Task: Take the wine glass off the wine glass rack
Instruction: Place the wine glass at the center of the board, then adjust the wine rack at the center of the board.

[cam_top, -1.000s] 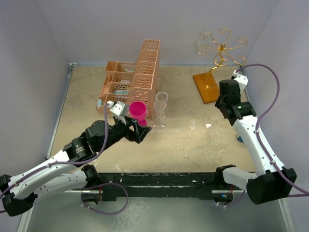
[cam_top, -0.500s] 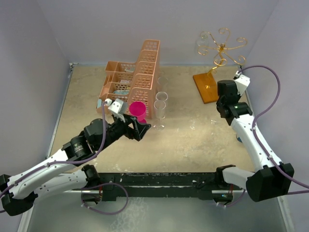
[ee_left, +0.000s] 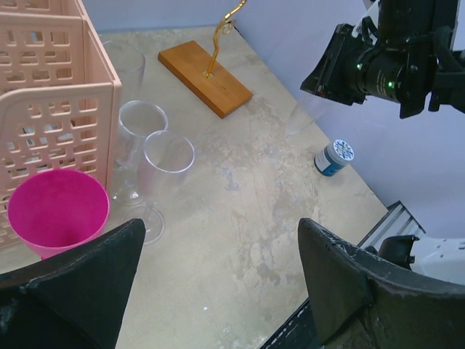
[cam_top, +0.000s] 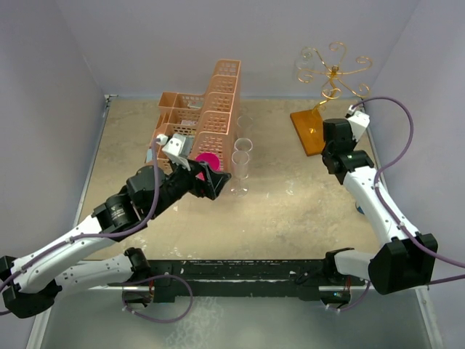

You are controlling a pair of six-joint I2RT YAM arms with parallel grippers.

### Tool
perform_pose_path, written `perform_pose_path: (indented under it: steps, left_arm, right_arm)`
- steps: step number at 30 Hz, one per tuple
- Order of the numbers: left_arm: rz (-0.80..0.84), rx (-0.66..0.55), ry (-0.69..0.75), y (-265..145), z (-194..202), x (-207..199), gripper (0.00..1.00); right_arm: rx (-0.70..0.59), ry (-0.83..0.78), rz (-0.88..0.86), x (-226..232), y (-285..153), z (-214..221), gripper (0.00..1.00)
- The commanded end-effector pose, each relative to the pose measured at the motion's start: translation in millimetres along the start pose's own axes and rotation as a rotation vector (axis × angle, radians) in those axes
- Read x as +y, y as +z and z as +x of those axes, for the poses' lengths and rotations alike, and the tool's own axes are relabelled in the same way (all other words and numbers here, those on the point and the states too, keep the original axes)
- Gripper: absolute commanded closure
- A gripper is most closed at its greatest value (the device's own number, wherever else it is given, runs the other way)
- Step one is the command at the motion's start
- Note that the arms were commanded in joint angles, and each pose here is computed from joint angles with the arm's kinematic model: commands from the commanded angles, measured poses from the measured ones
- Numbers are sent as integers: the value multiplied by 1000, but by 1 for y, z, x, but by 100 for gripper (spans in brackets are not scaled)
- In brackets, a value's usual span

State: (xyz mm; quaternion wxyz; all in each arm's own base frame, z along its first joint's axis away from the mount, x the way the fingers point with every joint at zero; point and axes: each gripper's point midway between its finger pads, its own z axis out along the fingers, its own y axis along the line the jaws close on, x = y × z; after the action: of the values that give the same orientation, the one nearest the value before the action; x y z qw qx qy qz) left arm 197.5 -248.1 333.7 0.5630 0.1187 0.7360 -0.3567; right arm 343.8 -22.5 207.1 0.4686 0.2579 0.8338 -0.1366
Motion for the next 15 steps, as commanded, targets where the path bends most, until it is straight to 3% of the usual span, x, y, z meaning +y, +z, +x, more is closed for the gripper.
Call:
perform_pose_path:
  steps: [1, 7, 10, 15]
  left_arm:
    - [-23, -72, -26, 8, -40, -10, 16]
    - [-26, -81, -19, 46, -69, -18, 13]
    - [-4, -85, -64, 71, -88, -11, 14]
    - [51, -126, -96, 113, -113, -14, 15]
  right_arm:
    - [-16, 13, -45, 9, -5, -14, 68]
    - [-63, 22, -169, 24, -35, -55, 42]
    - [-154, 21, -284, 34, -63, -92, 28]
    - [-310, 9, -524, 72, -109, -161, 20]
